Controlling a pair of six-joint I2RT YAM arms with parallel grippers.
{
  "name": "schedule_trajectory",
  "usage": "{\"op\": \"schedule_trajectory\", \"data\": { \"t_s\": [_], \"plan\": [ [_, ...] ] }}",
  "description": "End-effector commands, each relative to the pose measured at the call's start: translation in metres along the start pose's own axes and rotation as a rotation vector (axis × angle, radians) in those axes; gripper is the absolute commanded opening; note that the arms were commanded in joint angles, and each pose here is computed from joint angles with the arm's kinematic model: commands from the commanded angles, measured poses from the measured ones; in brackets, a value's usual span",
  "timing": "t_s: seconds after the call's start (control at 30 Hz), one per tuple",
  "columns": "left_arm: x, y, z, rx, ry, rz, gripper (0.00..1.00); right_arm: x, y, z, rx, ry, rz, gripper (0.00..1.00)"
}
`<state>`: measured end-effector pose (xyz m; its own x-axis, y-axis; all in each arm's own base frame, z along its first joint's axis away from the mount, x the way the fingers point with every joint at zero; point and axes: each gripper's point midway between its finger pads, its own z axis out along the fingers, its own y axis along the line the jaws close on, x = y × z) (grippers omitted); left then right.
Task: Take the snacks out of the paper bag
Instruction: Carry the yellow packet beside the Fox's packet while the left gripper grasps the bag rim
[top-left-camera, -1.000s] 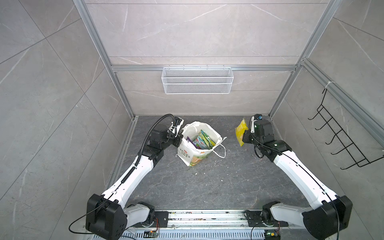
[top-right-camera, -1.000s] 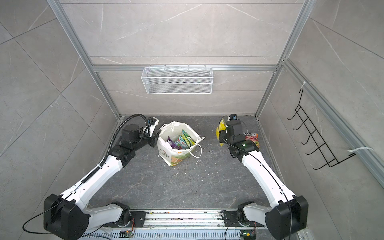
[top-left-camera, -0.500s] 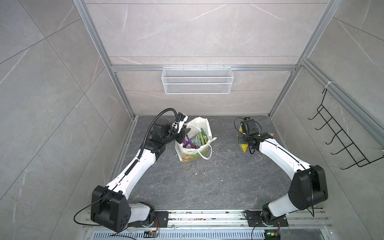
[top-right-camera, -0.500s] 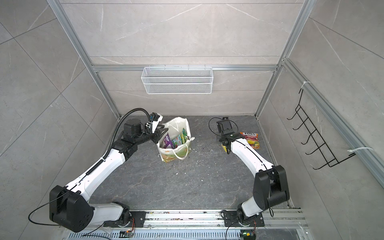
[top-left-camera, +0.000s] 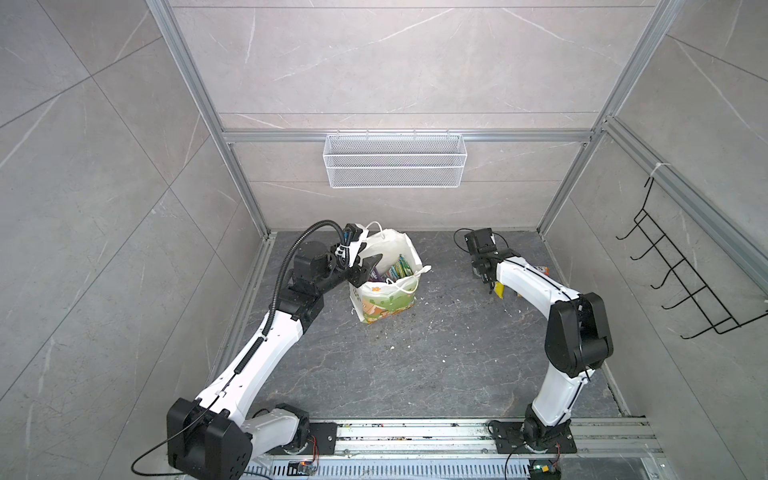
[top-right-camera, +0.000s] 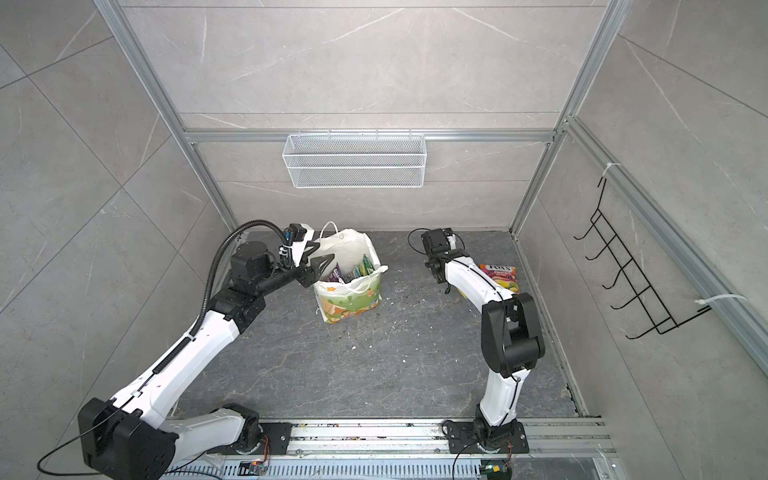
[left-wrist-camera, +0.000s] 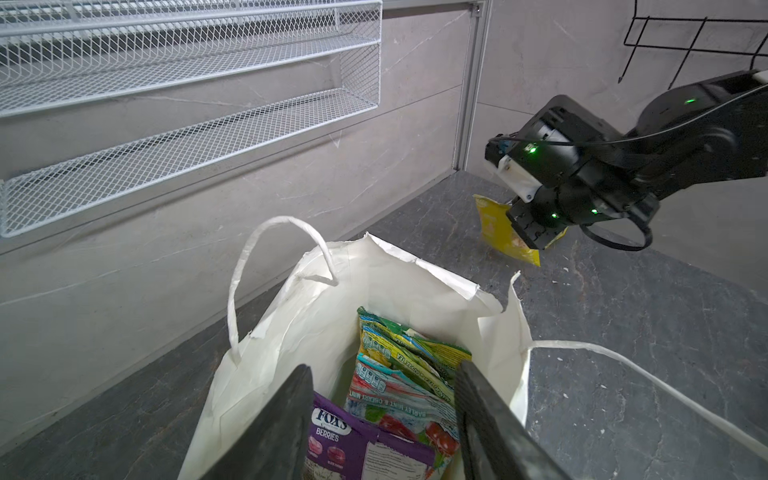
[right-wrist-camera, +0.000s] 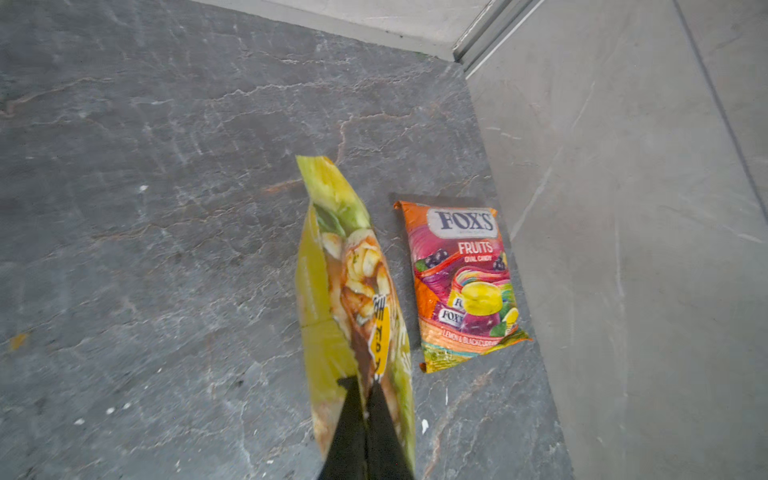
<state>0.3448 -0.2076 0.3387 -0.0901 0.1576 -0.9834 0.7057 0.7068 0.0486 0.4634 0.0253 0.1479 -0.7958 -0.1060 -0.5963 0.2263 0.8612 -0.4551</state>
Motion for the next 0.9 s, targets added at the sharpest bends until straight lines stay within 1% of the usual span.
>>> {"op": "schedule_trajectory", "data": {
  "t_s": [0.0,0.17,0.3,0.4,0.47,0.5,0.6,0.7,0.87],
  "plan": [
    [-0.014,0.008,-0.011,-0.069,-0.073,-0.053,0.59,-0.003,-0.012,0.008,0.112,0.004,-0.025,0.01],
    [0.008,0.009,-0.01,-0.089,-0.044,-0.111,0.59,-0.001,-0.004,0.023,0.153,0.028,-0.077,0.02],
    [0.023,0.007,-0.004,-0.083,-0.025,-0.152,0.59,0.003,0.0,0.033,0.191,0.044,-0.119,0.07],
    [0.029,0.008,0.0,-0.079,-0.009,-0.175,0.59,0.006,0.002,0.039,0.214,0.058,-0.15,0.07],
    [0.03,0.007,0.001,-0.079,-0.007,-0.169,0.59,0.008,0.004,0.042,0.226,0.063,-0.167,0.1],
    [0.03,0.008,0.001,-0.083,-0.007,-0.164,0.59,0.008,0.005,0.043,0.232,0.066,-0.171,0.11],
    [0.025,0.01,-0.003,-0.097,-0.023,-0.153,0.59,0.01,0.008,0.043,0.229,0.081,-0.181,0.22],
    [0.023,0.01,-0.004,-0.1,-0.024,-0.136,0.59,0.011,0.011,0.042,0.228,0.079,-0.191,0.3],
    [0.024,0.01,-0.007,-0.109,-0.024,-0.133,0.59,0.015,0.015,0.04,0.222,0.086,-0.218,0.34]
  ]
}}
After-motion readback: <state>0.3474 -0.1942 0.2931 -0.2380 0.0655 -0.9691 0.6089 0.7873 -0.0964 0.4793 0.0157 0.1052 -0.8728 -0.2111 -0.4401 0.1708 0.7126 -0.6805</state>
